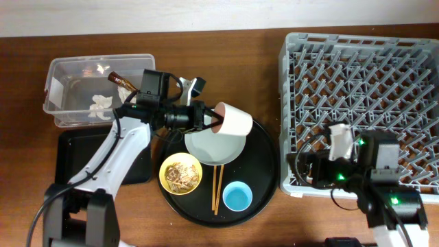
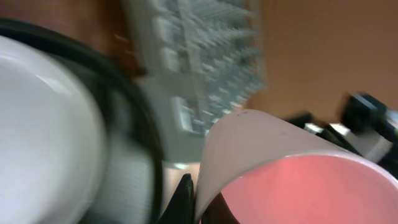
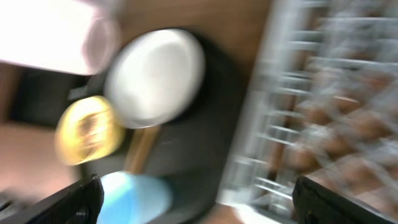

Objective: Sort waste into correct bins and load items into the dishwasher rack
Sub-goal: 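Grasp the pink cup with the left gripper and lift it toward the right, then hand the pink cup from the left gripper to the right gripper, then place the pink cup into the dish rack with the right gripper, then grasp the blue cup with the left gripper and lift it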

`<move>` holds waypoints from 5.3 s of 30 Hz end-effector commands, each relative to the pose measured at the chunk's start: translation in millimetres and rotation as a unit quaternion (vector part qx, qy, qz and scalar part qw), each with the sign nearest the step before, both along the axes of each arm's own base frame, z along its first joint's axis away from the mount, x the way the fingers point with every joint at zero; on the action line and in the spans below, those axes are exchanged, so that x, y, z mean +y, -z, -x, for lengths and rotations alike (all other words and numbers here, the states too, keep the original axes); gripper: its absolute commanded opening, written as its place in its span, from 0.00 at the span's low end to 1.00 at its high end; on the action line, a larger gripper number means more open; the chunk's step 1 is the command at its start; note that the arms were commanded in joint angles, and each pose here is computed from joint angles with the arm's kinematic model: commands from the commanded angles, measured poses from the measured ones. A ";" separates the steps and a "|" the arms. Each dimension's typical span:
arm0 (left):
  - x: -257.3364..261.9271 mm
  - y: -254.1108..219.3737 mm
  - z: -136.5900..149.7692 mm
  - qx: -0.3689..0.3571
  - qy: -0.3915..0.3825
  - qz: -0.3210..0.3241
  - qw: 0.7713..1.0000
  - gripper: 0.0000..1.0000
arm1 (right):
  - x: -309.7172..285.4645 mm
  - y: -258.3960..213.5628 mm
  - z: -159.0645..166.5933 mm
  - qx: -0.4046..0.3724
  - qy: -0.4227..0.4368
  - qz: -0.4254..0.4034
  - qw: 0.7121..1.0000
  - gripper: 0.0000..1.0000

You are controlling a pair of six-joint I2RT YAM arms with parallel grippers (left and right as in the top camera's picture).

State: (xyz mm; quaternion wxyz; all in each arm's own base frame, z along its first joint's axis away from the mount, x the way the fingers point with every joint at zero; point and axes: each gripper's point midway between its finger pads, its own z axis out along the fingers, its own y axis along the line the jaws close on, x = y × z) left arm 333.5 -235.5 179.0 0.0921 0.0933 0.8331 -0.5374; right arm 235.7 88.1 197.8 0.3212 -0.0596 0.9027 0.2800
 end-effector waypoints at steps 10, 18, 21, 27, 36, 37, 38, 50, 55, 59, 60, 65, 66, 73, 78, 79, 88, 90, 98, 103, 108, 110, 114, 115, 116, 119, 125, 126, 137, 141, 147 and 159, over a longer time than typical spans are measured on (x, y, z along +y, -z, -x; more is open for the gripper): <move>-52.6 -35.0 48.2 0.047 0.130 0.116 0.984 0.00 | 65.9 -34.4 -15.8 -0.024 -0.220 -0.238 0.946 0.98; -61.0 -37.2 53.2 0.053 0.138 0.117 0.982 0.00 | 71.1 -52.4 -11.0 -0.052 -0.260 -0.274 0.924 0.99; -62.1 -38.6 51.1 0.060 0.133 0.117 0.982 0.00 | 71.1 -52.4 -11.0 -0.052 -0.260 -0.274 0.924 0.98; -73.7 -33.1 58.5 0.067 0.136 0.100 0.983 0.00 | 71.2 -52.6 -11.1 -0.053 -0.260 -0.274 0.924 0.88; -82.0 -34.9 51.9 0.063 0.121 0.094 0.986 0.00 | 71.3 -53.0 -10.6 -0.053 -0.261 -0.276 0.924 0.78; -82.1 -34.8 51.3 0.066 0.118 0.093 0.986 0.00 | 71.3 -53.0 -10.6 -0.053 -0.261 -0.276 0.924 0.78; -82.1 -34.6 51.0 0.066 0.118 0.092 0.987 0.00 | 71.3 -53.0 -10.6 -0.053 -0.261 -0.276 0.924 0.78; -81.5 -25.6 40.7 0.053 0.090 0.068 0.992 0.25 | 71.1 -52.5 -11.1 -0.053 -0.260 -0.274 0.924 0.63; -72.3 2.8 29.0 0.001 0.060 -0.003 0.998 0.45 | 67.3 -41.1 -19.2 -0.043 -0.232 -0.246 0.940 0.54; -16.3 44.6 9.4 -0.015 -0.013 -0.148 0.989 0.54 | 45.8 1.8 -32.0 0.015 -0.138 -0.145 0.980 0.48; 7.1 49.6 5.0 -0.024 -0.032 -0.189 0.981 0.56 | 35.4 10.2 -34.2 0.030 -0.107 -0.106 0.988 0.48; 123.3 44.9 -4.1 -0.043 -0.153 -0.369 0.916 0.58 | -32.4 -3.0 -45.6 0.084 0.064 0.073 0.992 0.43; 135.5 42.5 -3.2 -0.043 -0.167 -0.386 0.906 0.58 | -49.0 -8.9 -46.4 0.092 0.108 0.104 0.984 0.43; 154.2 27.2 -1.2 -0.050 -0.197 -0.390 0.898 0.59 | -175.7 -60.4 -46.4 0.118 0.349 0.153 0.917 0.43; 154.0 27.6 -0.3 -0.049 -0.196 -0.391 0.898 0.59 | -270.3 -46.5 -38.7 0.207 0.460 0.141 0.852 0.44; 153.9 27.5 -0.3 -0.049 -0.195 -0.390 0.898 0.59 | -284.1 -31.7 -36.1 0.232 0.470 0.133 0.841 0.44; 152.7 28.7 2.8 -0.044 -0.191 -0.391 0.899 0.59 | -341.8 33.9 -34.1 0.306 0.523 0.086 0.790 0.44; 152.3 28.7 2.9 -0.044 -0.191 -0.391 0.899 0.59 | -345.7 42.2 -39.3 0.308 0.522 0.083 0.791 0.44; 152.3 29.0 3.7 -0.043 -0.190 -0.392 0.899 0.59 | -355.5 48.7 -58.1 0.282 0.522 0.072 0.802 0.78; 152.4 29.1 3.7 -0.042 -0.190 -0.392 0.899 0.59 | -348.1 47.4 -65.2 0.275 0.511 0.047 0.813 0.91; 152.6 29.4 4.5 -0.041 -0.189 -0.392 0.899 0.60 | -306.9 36.9 -80.6 0.264 0.432 -0.027 0.862 0.84; 152.5 29.7 5.4 -0.039 -0.188 -0.393 0.899 0.66 | -277.6 22.0 -85.0 0.256 0.388 -0.026 0.885 0.85; 126.7 30.2 13.3 -0.054 -0.152 -0.391 0.906 0.67 | -180.9 -18.4 -90.3 0.228 0.261 0.023 0.938 0.86; 119.6 30.4 16.1 -0.058 -0.141 -0.391 0.908 0.67 | -163.3 -19.9 -87.6 0.234 0.238 0.032 0.942 0.86; 108.5 30.9 20.9 -0.063 -0.125 -0.389 0.911 0.67 | -144.0 -18.9 -84.2 0.245 0.211 0.049 0.945 0.86; 63.0 37.6 46.7 -0.075 -0.050 -0.374 0.923 0.68 | -100.8 -11.5 -80.0 0.260 0.145 0.109 0.949 0.86; 18.8 70.0 107.7 -0.082 0.064 -0.385 0.917 0.68 | -59.0 -8.6 -77.5 0.250 0.078 0.161 0.952 0.88; 15.8 77.5 117.4 -0.080 0.079 -0.388 0.915 0.68 | -58.6 -8.4 -76.4 0.252 0.078 0.162 0.951 0.88; 15.5 125.9 141.6 -0.070 0.090 -0.389 0.914 0.52 | -58.4 -7.4 -70.9 0.263 0.075 0.162 0.948 0.88; 12.1 124.5 137.6 -0.067 0.073 -0.383 0.918 0.06 | -58.4 -7.1 -69.2 0.266 0.075 0.162 0.947 0.88; 8.4 113.2 125.9 -0.078 0.059 -0.371 0.923 0.00 | -75.6 -4.1 -67.8 0.268 0.095 0.206 0.936 0.89; 37.4 -44.0 12.6 -0.071 -0.059 0.026 0.995 0.00 | 9.0 -52.5 -81.2 0.183 -0.074 -0.069 0.978 0.87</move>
